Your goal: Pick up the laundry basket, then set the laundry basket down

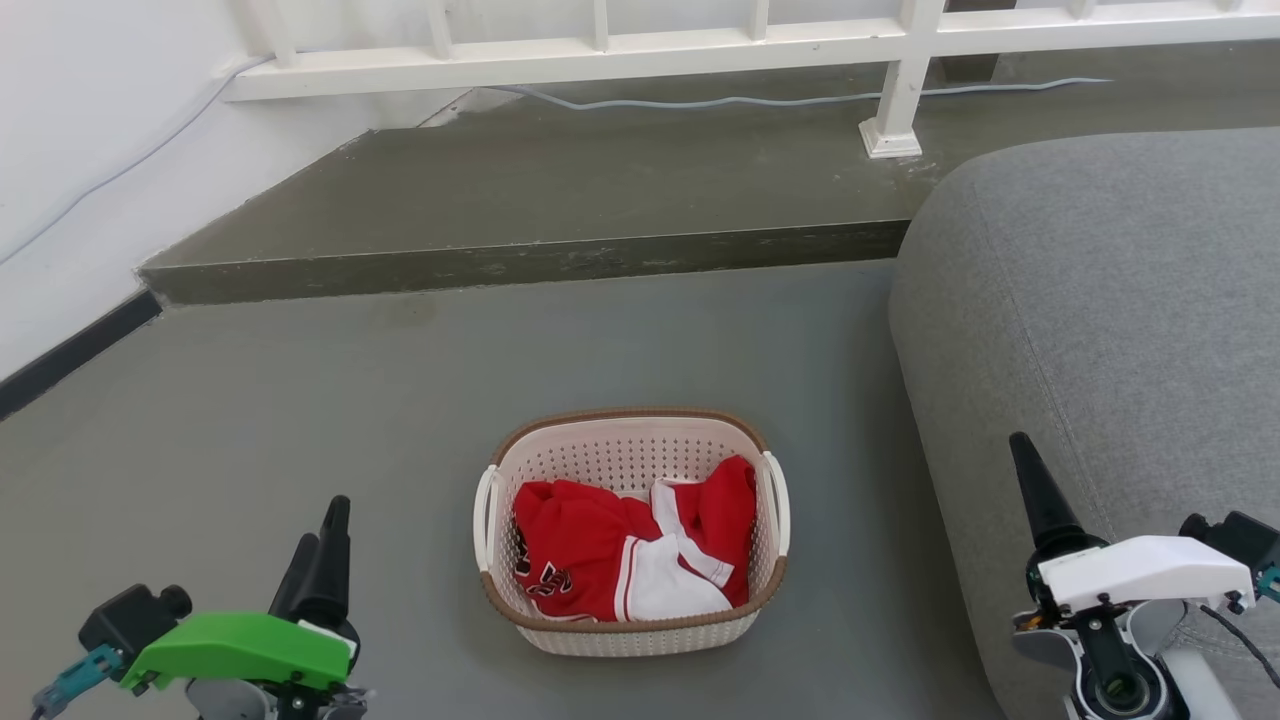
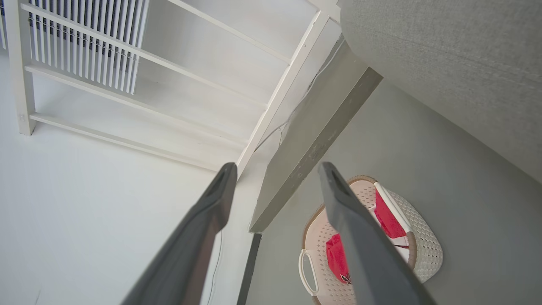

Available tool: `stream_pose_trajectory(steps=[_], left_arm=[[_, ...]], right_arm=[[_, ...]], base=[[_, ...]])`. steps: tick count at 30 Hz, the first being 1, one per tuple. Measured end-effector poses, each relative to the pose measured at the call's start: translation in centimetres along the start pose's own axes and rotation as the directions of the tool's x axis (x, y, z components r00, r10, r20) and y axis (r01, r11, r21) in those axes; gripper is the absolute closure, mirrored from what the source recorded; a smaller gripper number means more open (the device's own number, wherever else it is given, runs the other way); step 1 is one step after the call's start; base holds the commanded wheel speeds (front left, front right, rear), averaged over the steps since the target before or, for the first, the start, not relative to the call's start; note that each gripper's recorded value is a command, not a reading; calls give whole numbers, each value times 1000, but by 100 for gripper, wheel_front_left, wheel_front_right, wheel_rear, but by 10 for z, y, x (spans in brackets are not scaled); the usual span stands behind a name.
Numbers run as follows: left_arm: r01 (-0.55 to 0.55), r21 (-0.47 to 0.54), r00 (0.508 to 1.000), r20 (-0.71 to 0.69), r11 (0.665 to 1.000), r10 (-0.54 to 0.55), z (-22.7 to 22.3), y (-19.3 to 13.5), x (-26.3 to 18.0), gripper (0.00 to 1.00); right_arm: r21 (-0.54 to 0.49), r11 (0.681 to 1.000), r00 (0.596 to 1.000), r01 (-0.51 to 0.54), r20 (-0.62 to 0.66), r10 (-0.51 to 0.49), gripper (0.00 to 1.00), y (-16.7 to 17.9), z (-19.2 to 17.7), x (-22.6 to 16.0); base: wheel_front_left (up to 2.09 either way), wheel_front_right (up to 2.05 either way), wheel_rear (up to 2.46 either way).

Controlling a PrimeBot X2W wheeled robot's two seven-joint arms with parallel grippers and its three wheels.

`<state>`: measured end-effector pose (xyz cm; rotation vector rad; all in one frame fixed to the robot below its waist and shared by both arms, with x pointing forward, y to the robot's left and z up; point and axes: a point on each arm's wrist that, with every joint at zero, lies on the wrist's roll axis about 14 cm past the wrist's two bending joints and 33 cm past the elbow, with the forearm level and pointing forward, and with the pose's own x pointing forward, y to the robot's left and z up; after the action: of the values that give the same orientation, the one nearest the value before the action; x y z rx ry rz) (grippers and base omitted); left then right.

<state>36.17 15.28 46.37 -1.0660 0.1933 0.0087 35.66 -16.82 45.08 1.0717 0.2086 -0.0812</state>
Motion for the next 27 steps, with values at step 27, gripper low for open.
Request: stream_pose_trajectory(steps=[27], left_arm=[[46, 404, 998, 28, 913, -62, -5, -26, 0, 0]], right_arm=[[-360, 932, 999, -32, 5, 36, 0, 15, -15, -5]], base=[[0, 0, 0]])
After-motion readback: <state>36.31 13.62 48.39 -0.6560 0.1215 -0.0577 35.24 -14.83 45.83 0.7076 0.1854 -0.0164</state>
